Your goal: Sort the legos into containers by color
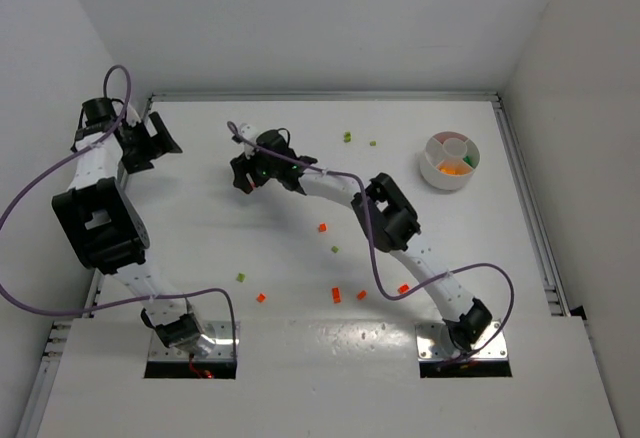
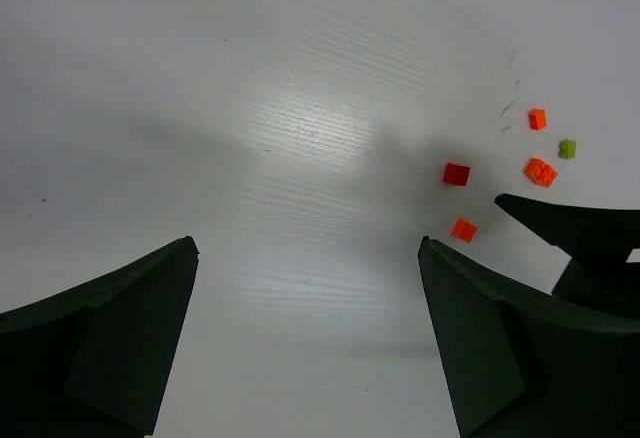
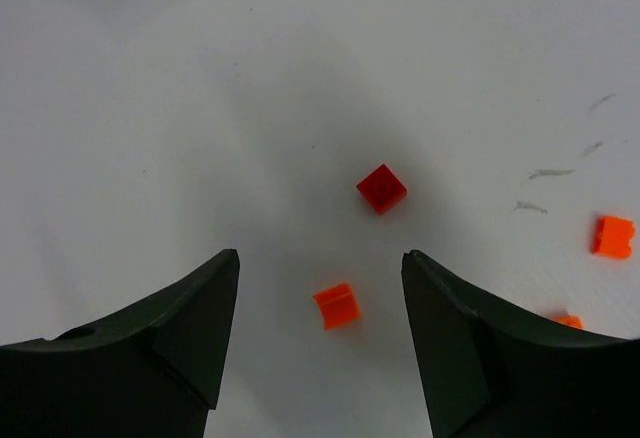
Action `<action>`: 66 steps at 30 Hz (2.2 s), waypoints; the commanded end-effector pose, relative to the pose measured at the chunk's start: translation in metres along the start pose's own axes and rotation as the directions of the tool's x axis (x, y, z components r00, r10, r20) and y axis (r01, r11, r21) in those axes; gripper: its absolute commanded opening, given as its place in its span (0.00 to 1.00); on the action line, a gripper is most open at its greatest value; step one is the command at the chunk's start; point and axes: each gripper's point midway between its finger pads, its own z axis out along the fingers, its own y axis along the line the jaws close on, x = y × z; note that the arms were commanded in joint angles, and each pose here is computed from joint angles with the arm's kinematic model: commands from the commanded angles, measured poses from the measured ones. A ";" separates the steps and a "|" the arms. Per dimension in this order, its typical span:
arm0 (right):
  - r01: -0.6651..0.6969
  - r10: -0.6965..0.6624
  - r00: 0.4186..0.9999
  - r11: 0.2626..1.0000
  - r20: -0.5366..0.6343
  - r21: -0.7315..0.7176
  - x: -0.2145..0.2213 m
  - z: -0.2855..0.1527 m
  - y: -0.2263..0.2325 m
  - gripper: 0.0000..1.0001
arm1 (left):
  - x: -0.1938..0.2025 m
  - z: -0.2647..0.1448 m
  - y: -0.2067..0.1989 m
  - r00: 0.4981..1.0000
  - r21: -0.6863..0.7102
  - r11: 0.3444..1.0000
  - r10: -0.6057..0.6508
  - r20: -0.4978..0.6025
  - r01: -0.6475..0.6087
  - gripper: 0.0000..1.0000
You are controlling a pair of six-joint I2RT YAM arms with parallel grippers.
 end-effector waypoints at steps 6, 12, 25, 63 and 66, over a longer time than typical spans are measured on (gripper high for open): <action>0.078 -0.105 0.977 0.986 0.185 0.148 -0.045 0.018 -0.016 0.69 | -0.013 -0.022 0.003 0.999 0.009 1.000 0.021 0.043 -0.022 0.99; 0.078 -0.099 0.985 0.986 0.139 0.148 -0.020 0.026 -0.015 0.67 | -0.009 -0.016 0.004 1.000 0.017 1.000 0.014 0.025 -0.015 0.99; 0.028 -0.034 0.996 0.997 0.084 0.073 -0.008 0.028 -0.001 0.58 | -0.007 -0.009 0.001 1.000 0.044 0.999 -0.012 0.002 0.012 0.99; -0.028 0.027 0.999 1.000 0.026 0.012 -0.088 -0.191 -0.011 0.57 | 0.111 0.034 -0.118 0.896 0.177 0.899 0.425 -0.130 -0.401 0.78; 0.004 -0.002 1.000 0.996 -0.024 0.084 -0.075 -0.226 -0.023 0.57 | 0.118 0.053 -0.120 0.900 0.099 0.912 0.409 -0.151 -0.398 0.67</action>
